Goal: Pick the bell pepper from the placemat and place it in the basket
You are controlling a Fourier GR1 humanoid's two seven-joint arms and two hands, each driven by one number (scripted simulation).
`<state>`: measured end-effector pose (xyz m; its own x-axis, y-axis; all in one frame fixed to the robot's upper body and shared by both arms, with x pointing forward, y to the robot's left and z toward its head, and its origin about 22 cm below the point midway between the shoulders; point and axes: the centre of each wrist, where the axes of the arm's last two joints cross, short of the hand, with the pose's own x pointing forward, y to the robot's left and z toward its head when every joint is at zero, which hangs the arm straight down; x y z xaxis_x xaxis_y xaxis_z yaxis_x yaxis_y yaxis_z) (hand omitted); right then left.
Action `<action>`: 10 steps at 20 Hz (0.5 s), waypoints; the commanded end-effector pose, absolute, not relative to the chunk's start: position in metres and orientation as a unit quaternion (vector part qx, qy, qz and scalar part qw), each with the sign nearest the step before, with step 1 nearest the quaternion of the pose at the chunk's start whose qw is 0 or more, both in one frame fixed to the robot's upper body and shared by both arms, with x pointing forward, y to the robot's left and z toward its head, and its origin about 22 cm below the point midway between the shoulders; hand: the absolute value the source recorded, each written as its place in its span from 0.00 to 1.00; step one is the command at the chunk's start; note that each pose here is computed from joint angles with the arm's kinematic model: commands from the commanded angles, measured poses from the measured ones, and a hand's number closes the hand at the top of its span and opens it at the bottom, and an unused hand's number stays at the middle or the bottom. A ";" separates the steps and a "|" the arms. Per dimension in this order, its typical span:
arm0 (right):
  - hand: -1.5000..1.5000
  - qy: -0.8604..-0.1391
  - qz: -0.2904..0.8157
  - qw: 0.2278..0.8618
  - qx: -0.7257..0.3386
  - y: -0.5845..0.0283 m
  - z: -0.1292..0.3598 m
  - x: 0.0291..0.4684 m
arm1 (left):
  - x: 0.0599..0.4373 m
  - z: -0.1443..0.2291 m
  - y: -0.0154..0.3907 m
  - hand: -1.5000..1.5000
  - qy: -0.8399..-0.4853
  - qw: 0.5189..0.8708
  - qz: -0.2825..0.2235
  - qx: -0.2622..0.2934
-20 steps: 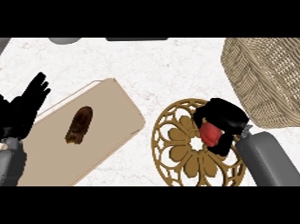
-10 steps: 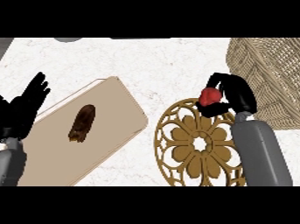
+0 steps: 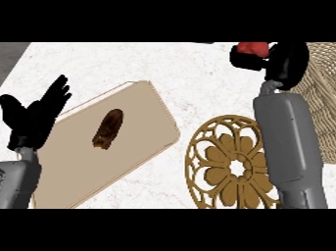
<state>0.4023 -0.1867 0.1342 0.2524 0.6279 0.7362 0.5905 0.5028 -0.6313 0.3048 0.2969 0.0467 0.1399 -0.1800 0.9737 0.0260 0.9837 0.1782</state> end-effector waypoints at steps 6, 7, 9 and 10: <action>1.00 -0.526 -0.130 0.591 -0.597 -0.140 0.216 0.439 | 0.319 0.059 0.285 0.50 -0.657 0.747 -0.084 0.053; 1.00 -0.522 -0.136 0.580 -0.610 -0.140 0.224 0.443 | 0.321 0.058 0.276 0.50 -0.657 0.747 -0.083 0.049; 1.00 -0.503 -0.152 0.574 -0.628 -0.135 0.245 0.448 | 0.317 0.055 0.283 0.50 -0.656 0.748 -0.085 0.049; 1.00 -0.488 -0.156 0.568 -0.644 -0.143 0.256 0.452 | 0.321 0.060 0.280 0.50 -0.659 0.746 -0.084 0.056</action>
